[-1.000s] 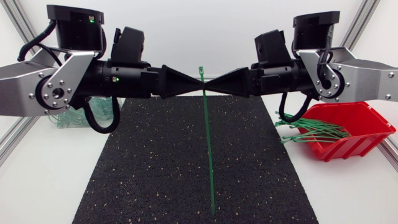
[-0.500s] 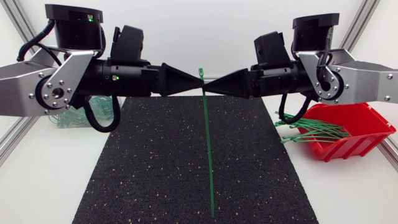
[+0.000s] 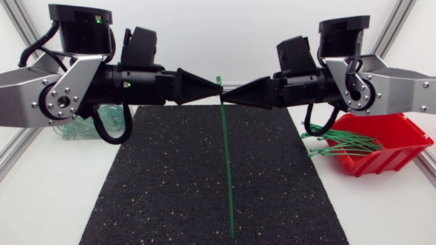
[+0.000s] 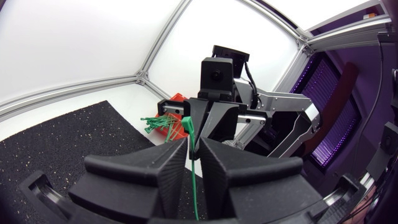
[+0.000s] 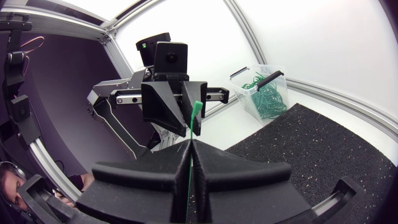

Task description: Take a green cable tie from the red box, thread the tail through the head to close it, then place it in the transparent bin on the left.

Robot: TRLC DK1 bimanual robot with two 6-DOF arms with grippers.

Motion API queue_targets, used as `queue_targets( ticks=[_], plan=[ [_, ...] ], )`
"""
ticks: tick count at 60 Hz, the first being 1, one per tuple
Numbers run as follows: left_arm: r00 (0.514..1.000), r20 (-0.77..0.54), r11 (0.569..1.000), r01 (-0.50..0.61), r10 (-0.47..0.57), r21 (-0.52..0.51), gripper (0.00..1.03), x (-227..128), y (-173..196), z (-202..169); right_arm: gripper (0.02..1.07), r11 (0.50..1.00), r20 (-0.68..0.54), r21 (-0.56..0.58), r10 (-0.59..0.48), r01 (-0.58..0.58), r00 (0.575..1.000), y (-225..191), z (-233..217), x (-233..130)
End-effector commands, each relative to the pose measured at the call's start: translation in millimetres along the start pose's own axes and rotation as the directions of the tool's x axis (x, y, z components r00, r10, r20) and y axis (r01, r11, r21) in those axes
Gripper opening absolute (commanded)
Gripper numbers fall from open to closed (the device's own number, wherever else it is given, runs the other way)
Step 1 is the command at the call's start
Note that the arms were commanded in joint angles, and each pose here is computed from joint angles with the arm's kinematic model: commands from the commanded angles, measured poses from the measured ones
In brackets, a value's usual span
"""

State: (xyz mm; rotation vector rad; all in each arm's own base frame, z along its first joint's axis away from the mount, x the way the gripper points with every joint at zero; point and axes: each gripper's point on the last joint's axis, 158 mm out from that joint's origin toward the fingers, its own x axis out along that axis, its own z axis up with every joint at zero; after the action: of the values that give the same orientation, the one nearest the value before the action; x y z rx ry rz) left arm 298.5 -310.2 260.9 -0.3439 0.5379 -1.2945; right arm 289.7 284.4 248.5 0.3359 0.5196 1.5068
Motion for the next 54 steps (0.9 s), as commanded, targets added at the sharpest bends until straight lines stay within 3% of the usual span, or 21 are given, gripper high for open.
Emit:
queue_targets(
  ticks=[1,5,14,54],
  plan=[
    [1.000,-0.001,0.999,-0.010,0.010,-0.033,0.14,0.7,7.3,-3.2,0.08,0.999,-0.009,0.039,0.007,-0.006,1.000,0.1,-9.8,2.2],
    [1.000,0.000,0.999,-0.013,0.013,-0.033,0.07,0.7,7.8,-3.0,0.08,0.999,-0.010,0.039,0.008,-0.008,1.000,0.8,-10.2,2.5],
    [1.000,0.001,0.999,-0.017,0.017,-0.033,0.04,1.3,9.1,-3.6,0.08,0.999,-0.011,0.039,0.010,-0.010,1.000,1.8,-11.5,3.7],
    [1.000,-0.002,1.000,-0.003,0.003,-0.025,0.04,3.6,2.3,-6.3,0.08,0.999,-0.049,0.041,0.031,-0.029,0.998,8.7,-25.4,25.2]
  ],
)
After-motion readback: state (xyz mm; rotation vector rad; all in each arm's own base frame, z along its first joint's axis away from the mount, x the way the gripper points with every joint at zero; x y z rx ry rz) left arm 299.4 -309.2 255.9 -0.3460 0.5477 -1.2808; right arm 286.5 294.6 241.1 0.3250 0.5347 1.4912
